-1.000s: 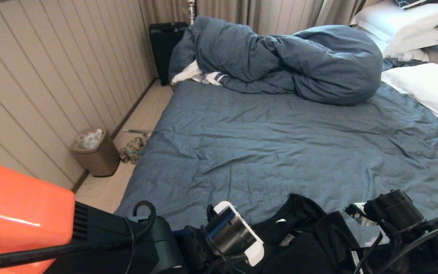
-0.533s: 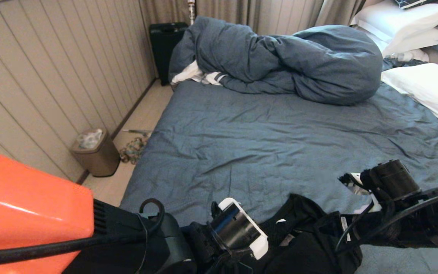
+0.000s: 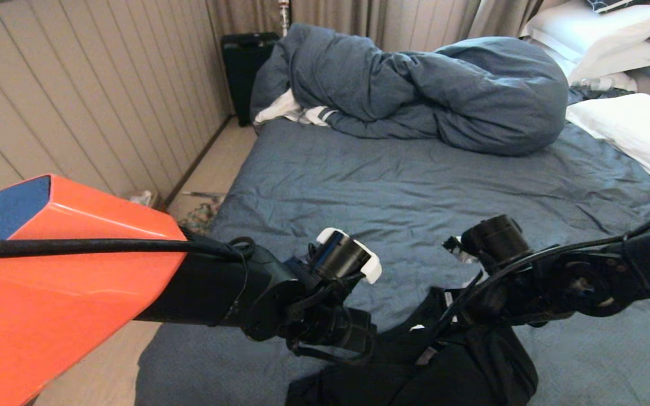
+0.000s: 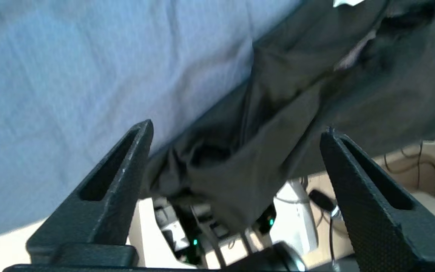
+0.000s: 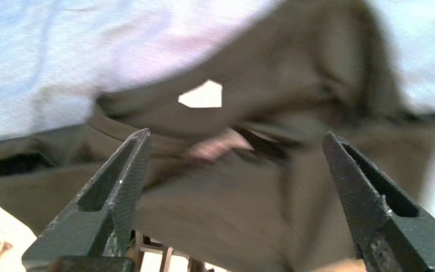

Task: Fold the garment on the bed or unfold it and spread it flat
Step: Unford the black T-shirt

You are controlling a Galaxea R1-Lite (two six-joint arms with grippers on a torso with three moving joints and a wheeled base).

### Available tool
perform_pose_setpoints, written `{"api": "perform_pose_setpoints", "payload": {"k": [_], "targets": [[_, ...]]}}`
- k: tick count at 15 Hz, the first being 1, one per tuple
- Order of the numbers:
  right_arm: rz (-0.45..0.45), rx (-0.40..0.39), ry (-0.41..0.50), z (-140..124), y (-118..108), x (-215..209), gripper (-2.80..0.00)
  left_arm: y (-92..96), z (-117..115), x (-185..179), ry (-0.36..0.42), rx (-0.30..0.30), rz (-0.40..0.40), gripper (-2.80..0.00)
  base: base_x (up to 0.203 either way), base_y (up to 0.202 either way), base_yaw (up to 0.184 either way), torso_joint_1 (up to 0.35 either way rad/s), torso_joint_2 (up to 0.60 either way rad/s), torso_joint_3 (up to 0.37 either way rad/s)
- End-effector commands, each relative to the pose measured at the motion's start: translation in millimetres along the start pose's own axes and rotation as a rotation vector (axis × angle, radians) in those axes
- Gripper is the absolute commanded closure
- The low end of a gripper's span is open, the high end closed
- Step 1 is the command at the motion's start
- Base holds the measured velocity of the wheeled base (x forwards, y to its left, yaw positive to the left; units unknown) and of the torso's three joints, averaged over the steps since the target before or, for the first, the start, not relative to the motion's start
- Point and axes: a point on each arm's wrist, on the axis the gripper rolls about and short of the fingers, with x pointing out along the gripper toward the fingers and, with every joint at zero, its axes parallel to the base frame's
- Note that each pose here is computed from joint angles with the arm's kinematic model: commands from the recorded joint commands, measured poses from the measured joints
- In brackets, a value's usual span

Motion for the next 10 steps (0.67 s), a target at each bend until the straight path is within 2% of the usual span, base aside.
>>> {"api": "perform_pose_setpoints", "payload": {"k": [1,3,7,10], "targets": [[0.01,-0.041,0.052,-0.7,16.8,25.7,-2.8,4.2,1.8,10.1,0.007,-0.014,0.017,-2.8,0.0,0.0,0.0,0.0,0.0,0.0],[0.031,-0.079,0.062,-1.2,32.5,34.7,-2.8,13.1,2.4,12.9,0.016,-0.033,0.035,-2.8,0.0,0.0,0.0,0.0,0.0,0.0],[0.03,-0.065,0.043,5.2,30.2,33.4,-2.8,11.3,4.8,22.5,0.015,-0.029,0.036,-2.8,0.0,0.0,0.0,0.0,0.0,0.0],[0.027,-0.072,0.063,0.5,30.6,37.7,-2.8,10.5,5.5,24.8,0.016,-0.032,0.036,-2.8,0.0,0.0,0.0,0.0,0.0,0.0]]}}
